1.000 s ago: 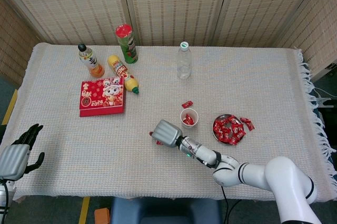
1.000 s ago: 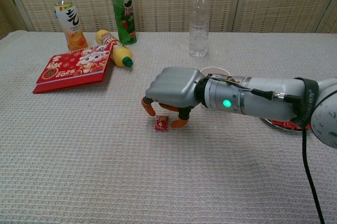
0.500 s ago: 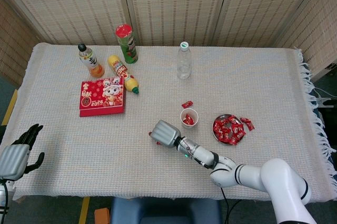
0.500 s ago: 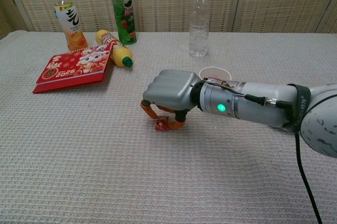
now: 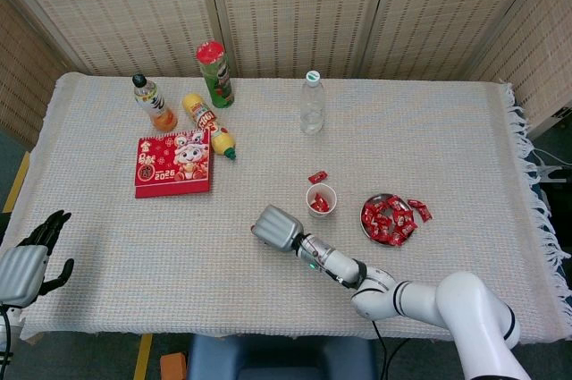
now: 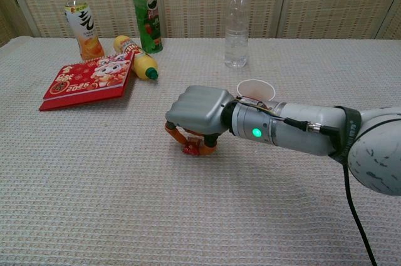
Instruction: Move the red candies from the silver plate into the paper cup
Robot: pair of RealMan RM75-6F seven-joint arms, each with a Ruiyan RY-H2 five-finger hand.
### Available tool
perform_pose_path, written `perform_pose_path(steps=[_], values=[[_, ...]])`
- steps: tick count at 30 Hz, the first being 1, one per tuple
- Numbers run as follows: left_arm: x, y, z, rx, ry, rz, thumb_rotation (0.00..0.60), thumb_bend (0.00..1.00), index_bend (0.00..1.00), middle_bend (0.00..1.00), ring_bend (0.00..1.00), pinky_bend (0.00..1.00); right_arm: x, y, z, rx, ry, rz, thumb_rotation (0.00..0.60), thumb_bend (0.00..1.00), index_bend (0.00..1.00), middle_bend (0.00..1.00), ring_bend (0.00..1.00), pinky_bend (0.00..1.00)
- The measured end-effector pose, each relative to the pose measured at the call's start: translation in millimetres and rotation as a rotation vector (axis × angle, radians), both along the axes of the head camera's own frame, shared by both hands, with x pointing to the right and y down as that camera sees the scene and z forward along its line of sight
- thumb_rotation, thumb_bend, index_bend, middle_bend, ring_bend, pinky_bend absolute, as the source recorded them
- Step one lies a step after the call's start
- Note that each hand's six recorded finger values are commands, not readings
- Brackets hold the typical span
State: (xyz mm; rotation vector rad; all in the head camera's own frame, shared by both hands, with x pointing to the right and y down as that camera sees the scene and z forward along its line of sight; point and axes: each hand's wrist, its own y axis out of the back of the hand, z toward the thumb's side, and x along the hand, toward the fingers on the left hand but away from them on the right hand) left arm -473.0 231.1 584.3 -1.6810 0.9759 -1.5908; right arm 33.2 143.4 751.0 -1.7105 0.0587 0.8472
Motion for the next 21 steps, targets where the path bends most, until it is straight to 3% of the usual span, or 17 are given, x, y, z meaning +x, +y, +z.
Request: perform_pose_path(steps=[10,17,21], values=[[-0.6,-0.2,-1.4,0.006,0.003,0.000,0.600,0.45,0.00,0.00,0.13,0.36,-0.4,-0.1,-0.9,0.008,0.003,0.002,0.600,0.42,0.58,0.84,0.78,1.00],[-0.6,0.3,-1.5,0.007,0.001,0.001,0.600,0.45,0.00,0.00,0.13,0.36,1.7,-9.7,-18.5,0.027,-0.057,0.041,0.600,0.42,0.58,0.84,0.78,1.00],[0.6,0.9,-1.2,0.006,-0.002,0.005,0.600,0.45,0.00,0.00,0.13,0.36,9.3,-26.8,-40.8,0.054,-0.123,0.105,0.600,0.42,0.57,0.84,0.78,1.00]])
